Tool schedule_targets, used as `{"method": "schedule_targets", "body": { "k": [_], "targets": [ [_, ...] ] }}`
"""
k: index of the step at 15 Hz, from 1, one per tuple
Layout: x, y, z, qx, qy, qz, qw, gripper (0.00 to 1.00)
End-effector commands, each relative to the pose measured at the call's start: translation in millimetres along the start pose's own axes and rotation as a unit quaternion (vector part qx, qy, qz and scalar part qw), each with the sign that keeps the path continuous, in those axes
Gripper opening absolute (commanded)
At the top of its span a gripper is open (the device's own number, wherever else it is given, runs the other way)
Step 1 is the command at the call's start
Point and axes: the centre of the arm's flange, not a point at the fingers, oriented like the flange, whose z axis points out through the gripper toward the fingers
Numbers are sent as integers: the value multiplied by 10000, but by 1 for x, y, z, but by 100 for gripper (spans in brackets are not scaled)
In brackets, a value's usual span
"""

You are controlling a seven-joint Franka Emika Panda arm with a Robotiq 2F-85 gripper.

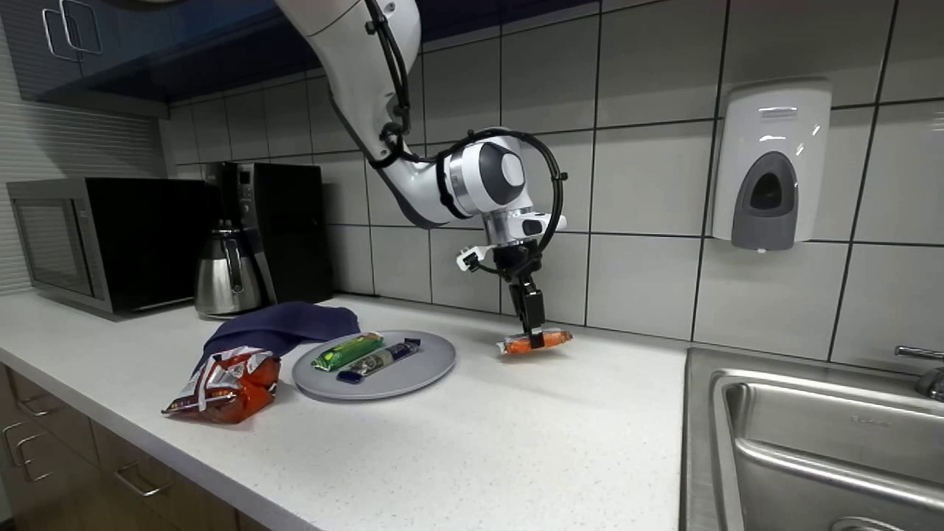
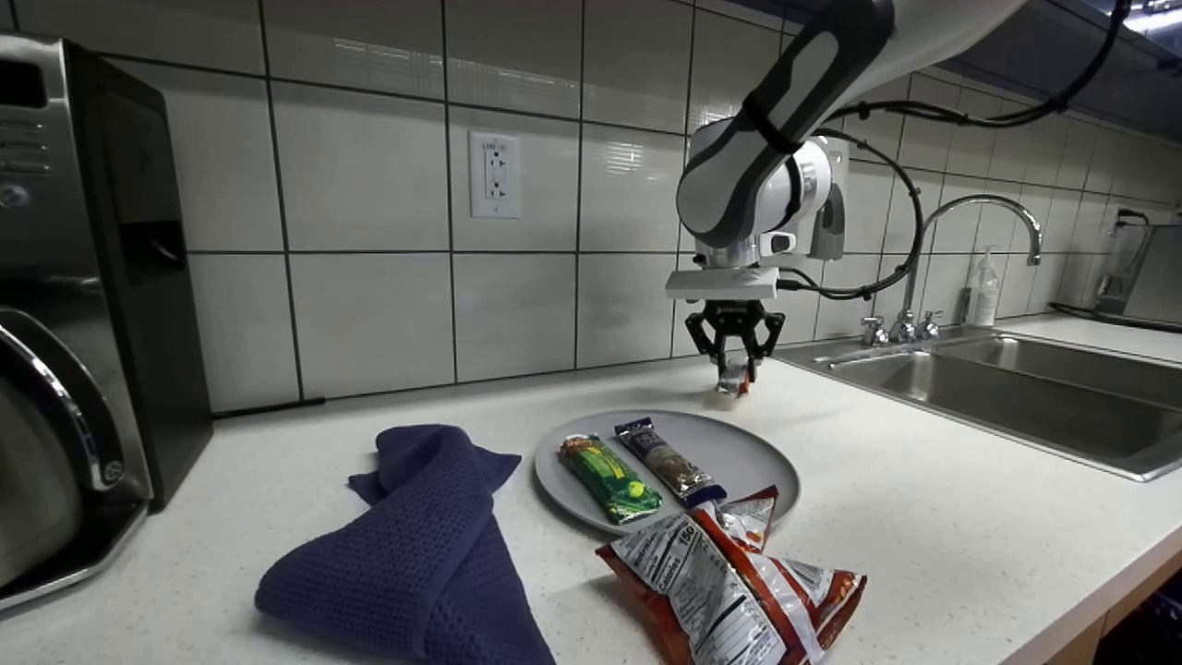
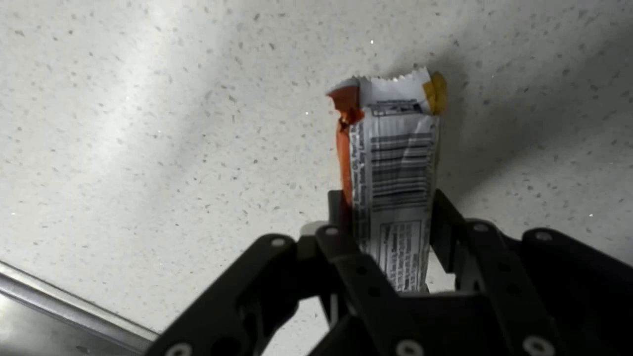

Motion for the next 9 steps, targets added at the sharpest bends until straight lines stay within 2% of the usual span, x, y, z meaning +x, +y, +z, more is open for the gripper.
{"method": "schedule_targets", "body": {
  "k": [1,9],
  "targets": [
    [-12,-3,-22,-93,49,-230,9997,17],
    [-37,-23,-38,-211,91,-921,9955,17]
  ]
}}
